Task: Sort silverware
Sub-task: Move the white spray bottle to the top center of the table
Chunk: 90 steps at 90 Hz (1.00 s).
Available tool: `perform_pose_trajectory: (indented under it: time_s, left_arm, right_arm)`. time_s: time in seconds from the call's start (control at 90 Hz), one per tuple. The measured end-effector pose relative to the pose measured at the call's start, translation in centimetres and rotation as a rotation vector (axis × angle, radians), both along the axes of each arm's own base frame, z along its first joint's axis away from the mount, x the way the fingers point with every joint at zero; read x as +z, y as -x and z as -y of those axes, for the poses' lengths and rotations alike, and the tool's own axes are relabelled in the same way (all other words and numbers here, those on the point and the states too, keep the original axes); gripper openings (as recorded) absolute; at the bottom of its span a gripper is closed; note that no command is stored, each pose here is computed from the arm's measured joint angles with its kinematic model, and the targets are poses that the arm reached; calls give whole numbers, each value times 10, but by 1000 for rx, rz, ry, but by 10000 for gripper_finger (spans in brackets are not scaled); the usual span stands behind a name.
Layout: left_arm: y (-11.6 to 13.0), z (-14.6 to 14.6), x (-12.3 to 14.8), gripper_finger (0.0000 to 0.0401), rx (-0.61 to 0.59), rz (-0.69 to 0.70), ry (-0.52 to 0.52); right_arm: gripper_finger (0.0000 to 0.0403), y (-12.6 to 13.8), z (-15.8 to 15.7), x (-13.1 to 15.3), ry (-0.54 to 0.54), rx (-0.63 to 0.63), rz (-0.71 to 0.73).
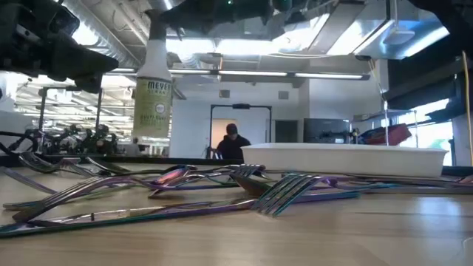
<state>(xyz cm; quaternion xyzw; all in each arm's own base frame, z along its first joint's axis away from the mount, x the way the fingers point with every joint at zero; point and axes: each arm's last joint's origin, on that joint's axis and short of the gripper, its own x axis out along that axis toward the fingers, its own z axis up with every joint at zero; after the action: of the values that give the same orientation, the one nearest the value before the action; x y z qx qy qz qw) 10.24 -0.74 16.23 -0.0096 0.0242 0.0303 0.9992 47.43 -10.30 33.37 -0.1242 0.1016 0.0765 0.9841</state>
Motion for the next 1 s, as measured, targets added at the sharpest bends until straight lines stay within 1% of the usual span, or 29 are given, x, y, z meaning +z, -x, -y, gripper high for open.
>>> perform_pose_trajectory:
  time_s: [0.167, 0.244, 0.389, 0.8, 1.0]
  left_arm:
    - [0, 0, 0, 0, 0, 0, 0]
    - [0, 0, 0, 0, 0, 0, 0]
    - [0, 0, 0, 0, 0, 0, 0]
    - [0, 0, 0, 0, 0, 0, 0]
    - [0, 0, 0, 0, 0, 0, 0]
  right_arm:
    - [69, 2, 10, 2, 3, -111, 0]
    - [69, 2, 12, 1, -19, -149, -4]
    - [69, 2, 13, 1, -18, -222, -6]
    - [69, 9, 15, 9, -224, -414, -6]
    - [69, 12, 16, 8, -272, -493, -28]
